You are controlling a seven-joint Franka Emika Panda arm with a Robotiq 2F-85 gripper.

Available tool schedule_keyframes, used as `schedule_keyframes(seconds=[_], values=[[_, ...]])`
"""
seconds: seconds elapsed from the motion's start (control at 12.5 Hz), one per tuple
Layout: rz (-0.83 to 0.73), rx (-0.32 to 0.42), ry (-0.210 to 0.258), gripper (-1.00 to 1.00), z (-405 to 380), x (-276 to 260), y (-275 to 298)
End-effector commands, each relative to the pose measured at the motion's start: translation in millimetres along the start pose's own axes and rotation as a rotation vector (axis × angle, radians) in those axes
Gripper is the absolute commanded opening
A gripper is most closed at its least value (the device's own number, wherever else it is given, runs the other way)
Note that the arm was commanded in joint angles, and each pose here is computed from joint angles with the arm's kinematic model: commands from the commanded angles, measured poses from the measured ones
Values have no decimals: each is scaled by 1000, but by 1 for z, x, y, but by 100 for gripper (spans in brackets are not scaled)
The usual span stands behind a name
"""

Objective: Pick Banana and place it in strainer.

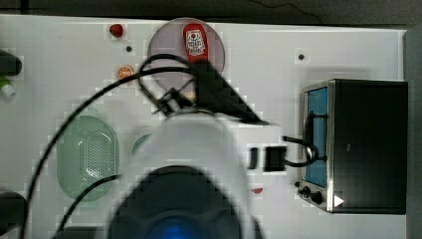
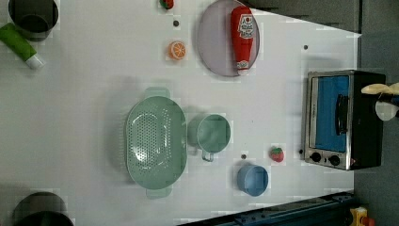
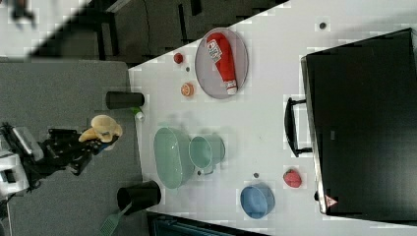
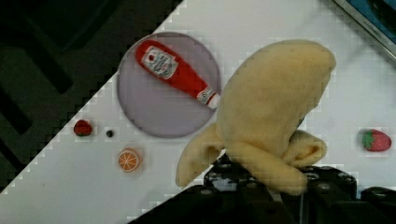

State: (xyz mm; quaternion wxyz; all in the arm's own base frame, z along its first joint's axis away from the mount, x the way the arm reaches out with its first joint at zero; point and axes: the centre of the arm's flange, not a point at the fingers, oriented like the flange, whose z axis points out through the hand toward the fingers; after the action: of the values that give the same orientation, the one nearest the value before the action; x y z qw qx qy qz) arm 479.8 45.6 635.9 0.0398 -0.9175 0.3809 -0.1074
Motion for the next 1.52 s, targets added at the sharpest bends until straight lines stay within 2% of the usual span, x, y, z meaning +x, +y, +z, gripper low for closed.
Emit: schedule_keyframes(seconds=[0.08, 0.16, 0.32, 0.72, 0.8, 0.88, 0.96, 1.04, 1.12, 1.52], values=[[-202, -131, -124, -57, 73, -95, -59], [-221, -123, -139, -57, 81, -123, -77], [-125, -108, -186, -57, 106, -180, -113], [276, -162, -281, -57, 207, -285, -167], [348, -161, -282, -57, 225, -296, -172], [387, -162, -256, -56, 243, -303, -173], [397, -172, -209, -57, 259, -308, -171], [408, -192, -172, -47, 273, -310, -165], [426, -206, -167, -27, 284, -313, -162], [440, -186, -177, 86, 290, -312, -161]])
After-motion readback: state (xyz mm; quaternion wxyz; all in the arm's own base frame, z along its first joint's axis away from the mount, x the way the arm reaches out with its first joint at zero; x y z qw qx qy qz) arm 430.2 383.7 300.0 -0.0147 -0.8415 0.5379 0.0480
